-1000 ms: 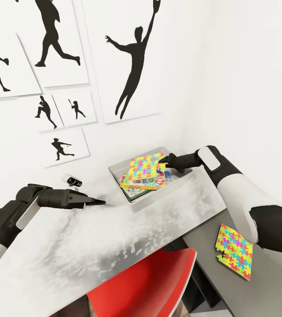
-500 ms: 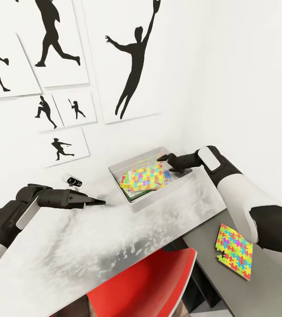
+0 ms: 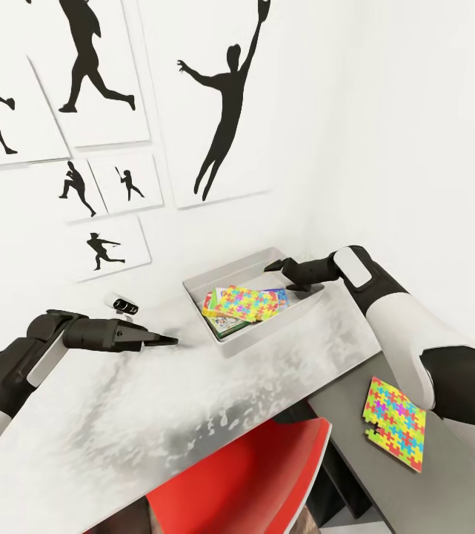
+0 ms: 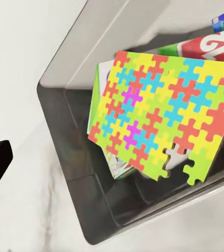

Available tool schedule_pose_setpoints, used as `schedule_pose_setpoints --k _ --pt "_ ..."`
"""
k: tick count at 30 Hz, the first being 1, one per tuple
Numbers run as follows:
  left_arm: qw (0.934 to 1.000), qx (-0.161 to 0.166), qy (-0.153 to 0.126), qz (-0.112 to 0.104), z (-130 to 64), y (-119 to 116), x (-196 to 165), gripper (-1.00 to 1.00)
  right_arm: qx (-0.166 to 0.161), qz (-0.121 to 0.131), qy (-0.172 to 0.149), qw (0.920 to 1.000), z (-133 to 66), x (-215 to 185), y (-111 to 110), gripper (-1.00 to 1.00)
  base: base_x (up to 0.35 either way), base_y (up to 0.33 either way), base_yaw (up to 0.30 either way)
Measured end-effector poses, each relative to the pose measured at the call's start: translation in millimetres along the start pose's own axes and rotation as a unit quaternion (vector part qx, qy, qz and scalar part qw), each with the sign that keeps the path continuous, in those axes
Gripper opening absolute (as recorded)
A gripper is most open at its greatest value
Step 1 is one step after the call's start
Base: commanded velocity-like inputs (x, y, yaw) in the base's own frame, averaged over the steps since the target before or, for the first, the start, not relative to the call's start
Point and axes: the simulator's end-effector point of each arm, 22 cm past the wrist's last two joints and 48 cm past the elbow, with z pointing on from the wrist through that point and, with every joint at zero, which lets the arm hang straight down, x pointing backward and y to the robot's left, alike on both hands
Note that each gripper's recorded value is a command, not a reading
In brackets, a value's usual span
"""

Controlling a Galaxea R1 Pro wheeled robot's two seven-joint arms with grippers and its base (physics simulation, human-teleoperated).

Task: Put all the toys in the child's room - the three board games (two on the bed and one on the table), the two jigsaw puzzles on the table, and the tennis ball on the table - inside the toy box on the table in the child's room.

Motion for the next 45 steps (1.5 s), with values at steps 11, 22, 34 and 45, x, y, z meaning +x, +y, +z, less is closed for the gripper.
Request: schedule_pose_setpoints --k 11,22,34,45 --pt "1.0 0.001 0.0 0.0 0.5 0 0 1.0 0.0 -0.001 -0.003 1.0 -1.5 -2 0 1.0 -0.001 0.0 0.0" --pt "1.0 0.001 0.0 0.002 0.7 -2 -1 1.0 -0.004 -0.002 -0.029 0.9996 -4.3 -14 3 1.0 -0.108 0.087 -0.082" --pt "1.0 0.0 0.0 0.007 1.2 -8 -2 1.0 -0.006 -0.006 -0.036 0.9993 -10.4 -17 9 1.0 -0.016 0.064 -0.21" --pt "0.9999 0.0 0.0 0.013 1.2 -13 -3 1.0 -0.006 -0.01 -0.041 0.9991 -15.6 -20 15 1.0 -0.07 0.06 -0.22"
